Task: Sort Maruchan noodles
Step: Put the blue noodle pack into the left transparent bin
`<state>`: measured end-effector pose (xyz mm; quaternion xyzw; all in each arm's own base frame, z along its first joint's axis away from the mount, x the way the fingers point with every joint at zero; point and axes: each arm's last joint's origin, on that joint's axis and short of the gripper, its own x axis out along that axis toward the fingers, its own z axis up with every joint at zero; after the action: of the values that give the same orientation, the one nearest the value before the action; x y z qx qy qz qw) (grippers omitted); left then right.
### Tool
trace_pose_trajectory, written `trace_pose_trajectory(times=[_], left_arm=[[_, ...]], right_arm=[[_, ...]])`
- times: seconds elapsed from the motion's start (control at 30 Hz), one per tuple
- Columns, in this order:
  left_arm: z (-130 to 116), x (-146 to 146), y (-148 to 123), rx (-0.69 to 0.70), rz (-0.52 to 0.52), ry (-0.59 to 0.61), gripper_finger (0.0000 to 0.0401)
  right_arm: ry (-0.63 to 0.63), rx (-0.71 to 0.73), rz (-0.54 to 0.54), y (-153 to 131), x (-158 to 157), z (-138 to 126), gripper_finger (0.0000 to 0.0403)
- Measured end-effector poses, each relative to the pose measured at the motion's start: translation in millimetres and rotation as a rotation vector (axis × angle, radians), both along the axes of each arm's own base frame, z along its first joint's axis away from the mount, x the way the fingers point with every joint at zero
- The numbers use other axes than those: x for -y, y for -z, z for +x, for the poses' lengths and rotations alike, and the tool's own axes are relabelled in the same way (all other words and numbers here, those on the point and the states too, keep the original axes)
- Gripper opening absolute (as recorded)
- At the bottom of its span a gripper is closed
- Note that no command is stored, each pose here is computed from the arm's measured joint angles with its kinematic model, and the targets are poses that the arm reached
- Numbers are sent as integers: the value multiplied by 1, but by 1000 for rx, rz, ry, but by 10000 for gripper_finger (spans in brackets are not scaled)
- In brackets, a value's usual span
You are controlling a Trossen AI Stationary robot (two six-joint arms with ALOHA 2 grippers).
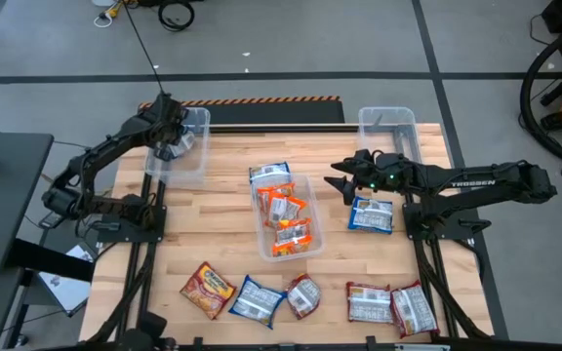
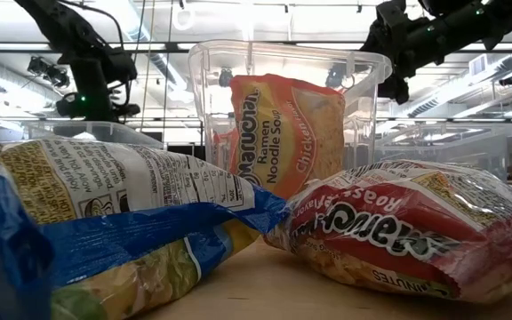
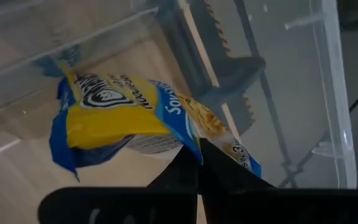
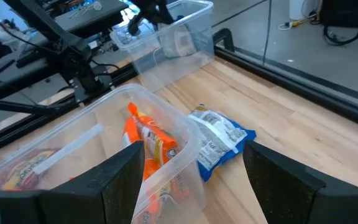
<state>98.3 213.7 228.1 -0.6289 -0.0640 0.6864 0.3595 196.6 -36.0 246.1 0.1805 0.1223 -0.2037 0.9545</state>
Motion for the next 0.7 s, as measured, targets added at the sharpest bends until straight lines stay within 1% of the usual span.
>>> trace_pose_trajectory(times=[0.17,0.3,0.37,0.47,0.53,0.6,0.7], left_arm=[[2,-1,2,-11,-10,86,3],[5,-1,2,-7,-25,189,2],[7,0,-3,-34,-26,237,2],[7,-2,-7,-100,-25,235,2],[3,-6,-3,-147,-40,237,2],[1,-11,4,-142,-81,251,2],[6,-15,14,-89,-136,373,2]], right_arm=[[9,-7,-19,0,0,0,277],[23,-5,-17,0,1,0,277],[35,-4,-20,0,1,0,277],[74,-6,-32,0,2,-1,277],[96,-2,-39,-1,3,-1,277],[113,15,-30,-2,4,-1,277],[135,35,10,-2,4,-1,277]])
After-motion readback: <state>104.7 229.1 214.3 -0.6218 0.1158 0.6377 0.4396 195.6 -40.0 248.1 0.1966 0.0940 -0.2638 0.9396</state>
